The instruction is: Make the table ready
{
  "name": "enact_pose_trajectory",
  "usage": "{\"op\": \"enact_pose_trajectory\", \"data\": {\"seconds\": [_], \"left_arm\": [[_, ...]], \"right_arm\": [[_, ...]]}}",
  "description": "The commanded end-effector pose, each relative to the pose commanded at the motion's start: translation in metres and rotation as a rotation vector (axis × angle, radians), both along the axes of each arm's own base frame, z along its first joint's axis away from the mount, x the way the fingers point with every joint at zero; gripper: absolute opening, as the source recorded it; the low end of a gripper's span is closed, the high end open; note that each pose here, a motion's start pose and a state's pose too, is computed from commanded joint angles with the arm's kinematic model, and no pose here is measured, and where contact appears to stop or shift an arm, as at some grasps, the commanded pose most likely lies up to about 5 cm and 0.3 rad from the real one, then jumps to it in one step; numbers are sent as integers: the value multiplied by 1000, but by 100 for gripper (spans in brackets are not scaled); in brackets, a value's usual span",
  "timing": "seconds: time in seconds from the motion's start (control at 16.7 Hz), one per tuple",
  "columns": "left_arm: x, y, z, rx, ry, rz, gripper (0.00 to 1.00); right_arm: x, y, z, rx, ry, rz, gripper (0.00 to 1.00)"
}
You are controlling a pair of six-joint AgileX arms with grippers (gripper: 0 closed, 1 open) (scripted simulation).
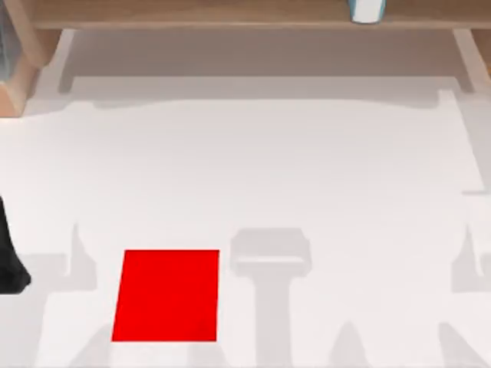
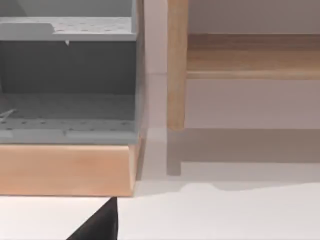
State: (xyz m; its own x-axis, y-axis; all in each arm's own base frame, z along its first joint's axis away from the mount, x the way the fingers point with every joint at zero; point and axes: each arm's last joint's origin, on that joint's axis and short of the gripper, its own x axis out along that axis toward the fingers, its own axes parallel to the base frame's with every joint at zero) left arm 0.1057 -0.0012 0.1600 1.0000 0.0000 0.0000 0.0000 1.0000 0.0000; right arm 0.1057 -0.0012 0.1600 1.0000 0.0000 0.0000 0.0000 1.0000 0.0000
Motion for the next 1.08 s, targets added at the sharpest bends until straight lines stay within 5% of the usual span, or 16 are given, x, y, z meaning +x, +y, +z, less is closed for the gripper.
{"op": "enact_pose_trajectory", "data": {"seconds": [0.36,0.66,1.08], "left_arm": [[0,0,0,0,0,0,100],[0,0,0,0,0,0,100],[0,0,0,0,0,0,100]], "right_arm": [[1,-6,18,-4,90,-63,100],[20,-22,83,1,356,-187,100],[148,-80,175,41,832,-269,100]]}}
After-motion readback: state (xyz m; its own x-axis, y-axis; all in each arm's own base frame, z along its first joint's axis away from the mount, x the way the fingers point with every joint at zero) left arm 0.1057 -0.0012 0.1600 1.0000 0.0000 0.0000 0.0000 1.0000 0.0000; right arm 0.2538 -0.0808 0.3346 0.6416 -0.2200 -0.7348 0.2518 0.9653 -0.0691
